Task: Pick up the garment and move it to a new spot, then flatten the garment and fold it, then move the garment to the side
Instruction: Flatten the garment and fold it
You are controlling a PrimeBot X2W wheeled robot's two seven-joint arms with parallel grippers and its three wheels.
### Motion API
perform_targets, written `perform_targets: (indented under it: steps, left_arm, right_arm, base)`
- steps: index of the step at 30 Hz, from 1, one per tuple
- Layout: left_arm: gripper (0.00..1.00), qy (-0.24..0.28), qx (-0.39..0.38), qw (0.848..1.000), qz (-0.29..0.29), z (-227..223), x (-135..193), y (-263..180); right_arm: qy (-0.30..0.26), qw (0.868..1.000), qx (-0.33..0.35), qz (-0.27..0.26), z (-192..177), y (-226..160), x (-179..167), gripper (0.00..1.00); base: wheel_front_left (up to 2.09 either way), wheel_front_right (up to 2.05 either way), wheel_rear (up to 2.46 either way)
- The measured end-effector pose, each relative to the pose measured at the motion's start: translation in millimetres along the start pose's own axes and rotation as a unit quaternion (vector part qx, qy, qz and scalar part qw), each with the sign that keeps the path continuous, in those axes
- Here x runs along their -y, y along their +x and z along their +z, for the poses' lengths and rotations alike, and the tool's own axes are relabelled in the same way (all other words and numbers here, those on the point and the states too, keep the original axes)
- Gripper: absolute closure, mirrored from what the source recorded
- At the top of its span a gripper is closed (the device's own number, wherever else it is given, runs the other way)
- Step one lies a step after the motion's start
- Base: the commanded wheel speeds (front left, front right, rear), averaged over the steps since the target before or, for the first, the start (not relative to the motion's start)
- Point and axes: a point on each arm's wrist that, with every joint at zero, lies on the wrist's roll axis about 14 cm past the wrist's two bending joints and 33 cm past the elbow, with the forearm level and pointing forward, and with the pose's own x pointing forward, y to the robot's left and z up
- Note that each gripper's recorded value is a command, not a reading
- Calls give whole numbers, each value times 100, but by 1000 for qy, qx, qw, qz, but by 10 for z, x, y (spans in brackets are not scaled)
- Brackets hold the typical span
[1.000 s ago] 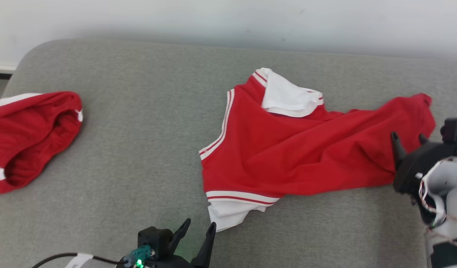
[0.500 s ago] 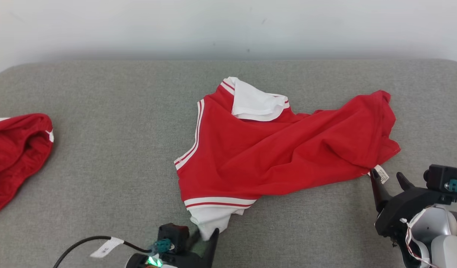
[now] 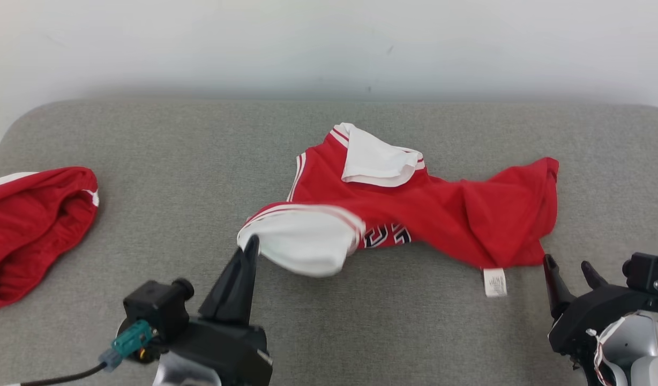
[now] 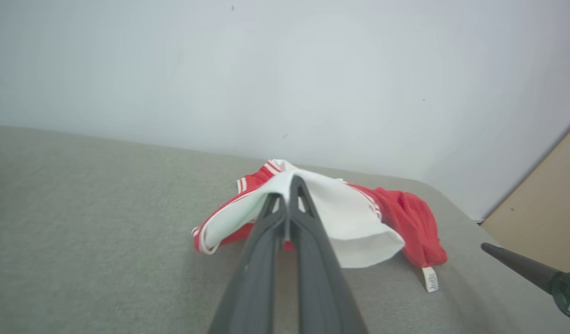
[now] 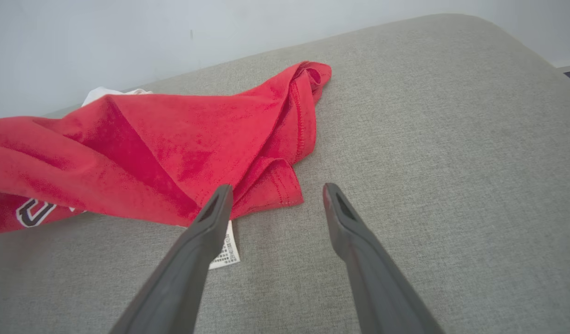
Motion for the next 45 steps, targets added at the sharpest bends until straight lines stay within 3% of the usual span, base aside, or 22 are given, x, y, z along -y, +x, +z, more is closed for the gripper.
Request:
perform_targets:
  steps: [5, 8, 11, 12, 13, 16, 25, 35, 40, 45]
  left_arm:
    - [100, 14, -101, 995, 22, -306, -30, -363]
    - [100, -13, -180, 983, 25, -688, 61, -651]
    - [100, -1, -254, 966, 43, -1058, 17, -917]
    - [59, 3, -274, 960, 50, -1161, -9, -996]
    - [0, 5, -296, 954, 56, -1266, -26, -1070]
    - [0, 3, -328, 942, 68, -1420, -52, -1187]
    - [0, 16, -302, 944, 129, -1301, -443, -1160]
    - [0, 30, -323, 943, 72, -1445, -218, -976]
    - [0, 54, -341, 935, 83, -1565, -296, -956]
    - [0, 38, -337, 936, 91, -1576, -324, -901]
  right_arm:
    - [7, 1000, -3, 11, -33, -8, -64, 0]
    - [9, 1000, -3, 14, -30, -3, -85, 0]
    - [8, 1000, -2, 14, -31, -9, -82, 0]
    - [8, 1000, -3, 13, -41, -14, -78, 0]
    - [8, 1000, -5, 13, -51, -18, -73, 0]
    - [7, 1000, -3, 14, -32, -24, -84, 0]
    - [7, 1000, -4, 13, -45, -87, -65, 0]
    - [16, 1000, -7, 1, -86, -172, 37, 0]
    - [19, 1000, -10, -5, -106, -198, 85, 0]
    - [23, 1000, -11, -11, -120, -208, 132, 0]
  base:
    - [0, 0, 0]
    - [0, 0, 0]
    - [0, 0, 0]
    - [0, 0, 0]
    - [0, 0, 0]
    - [0, 0, 0]
    - [0, 0, 0]
    - [0, 0, 0]
    - [0, 0, 0]
    - [0, 0, 0]
